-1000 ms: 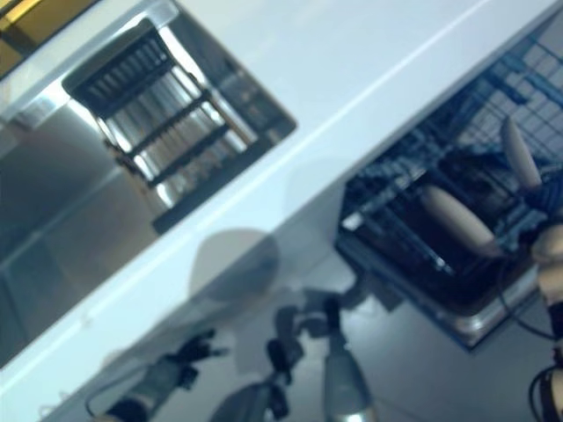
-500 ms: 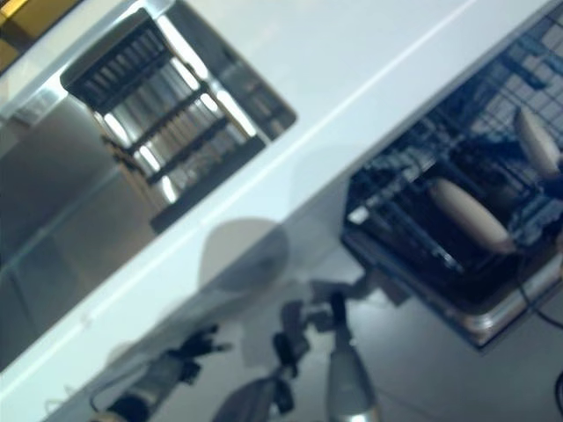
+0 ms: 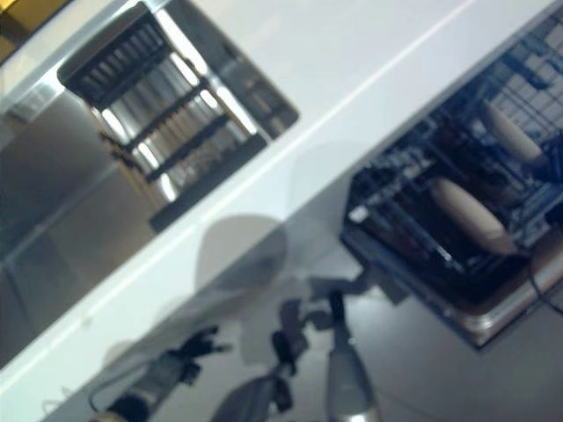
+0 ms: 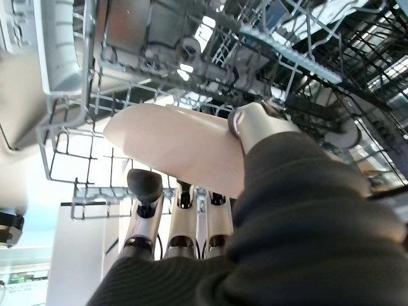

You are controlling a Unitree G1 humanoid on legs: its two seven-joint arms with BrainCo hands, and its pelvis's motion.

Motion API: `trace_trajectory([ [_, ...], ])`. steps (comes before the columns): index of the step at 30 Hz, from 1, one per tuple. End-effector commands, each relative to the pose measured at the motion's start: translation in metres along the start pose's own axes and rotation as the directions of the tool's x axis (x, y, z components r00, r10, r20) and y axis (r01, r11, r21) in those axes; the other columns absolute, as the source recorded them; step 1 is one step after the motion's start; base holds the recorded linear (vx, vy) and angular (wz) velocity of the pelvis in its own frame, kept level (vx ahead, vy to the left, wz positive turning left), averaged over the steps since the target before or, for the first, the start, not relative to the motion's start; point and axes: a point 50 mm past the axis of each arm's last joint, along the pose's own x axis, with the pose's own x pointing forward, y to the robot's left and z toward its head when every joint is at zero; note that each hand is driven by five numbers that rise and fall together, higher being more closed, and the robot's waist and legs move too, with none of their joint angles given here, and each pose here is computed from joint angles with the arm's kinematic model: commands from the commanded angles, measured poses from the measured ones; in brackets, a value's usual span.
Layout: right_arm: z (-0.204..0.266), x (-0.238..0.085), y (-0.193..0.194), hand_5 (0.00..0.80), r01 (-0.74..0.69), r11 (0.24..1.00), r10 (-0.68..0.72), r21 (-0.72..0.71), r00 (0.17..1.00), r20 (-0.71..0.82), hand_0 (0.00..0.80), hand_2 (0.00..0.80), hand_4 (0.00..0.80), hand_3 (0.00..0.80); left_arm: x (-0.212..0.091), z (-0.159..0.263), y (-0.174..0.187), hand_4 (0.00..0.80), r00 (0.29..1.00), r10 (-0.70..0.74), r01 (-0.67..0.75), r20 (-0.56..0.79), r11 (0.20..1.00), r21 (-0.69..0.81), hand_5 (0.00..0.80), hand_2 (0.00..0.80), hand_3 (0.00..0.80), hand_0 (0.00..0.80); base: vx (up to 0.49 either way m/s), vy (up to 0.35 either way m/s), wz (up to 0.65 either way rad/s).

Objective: Take plates into dishwasher

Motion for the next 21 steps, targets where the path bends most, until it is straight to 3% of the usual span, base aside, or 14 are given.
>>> trace_trajectory([
  [1,0.011,0.000,-0.021,0.800,0.066,0.997,-0.069,0.036,0.995,0.073,0.800,0.800,0.800,0.800,-0.012,-0.028,0.023,0.000,0.995,0.044,-0.039,-0.086,0.997,0.060,0.000,0.000,0.000,0.000,0.000,0.000,0.00],
  [21,0.016,-0.001,-0.004,0.800,-0.162,0.959,0.139,0.232,0.984,0.115,0.800,0.800,0.800,0.800,-0.015,-0.035,0.026,0.000,0.994,0.046,-0.037,-0.103,0.996,0.082,0.000,0.000,0.000,0.000,0.004,-0.001,0.01],
])
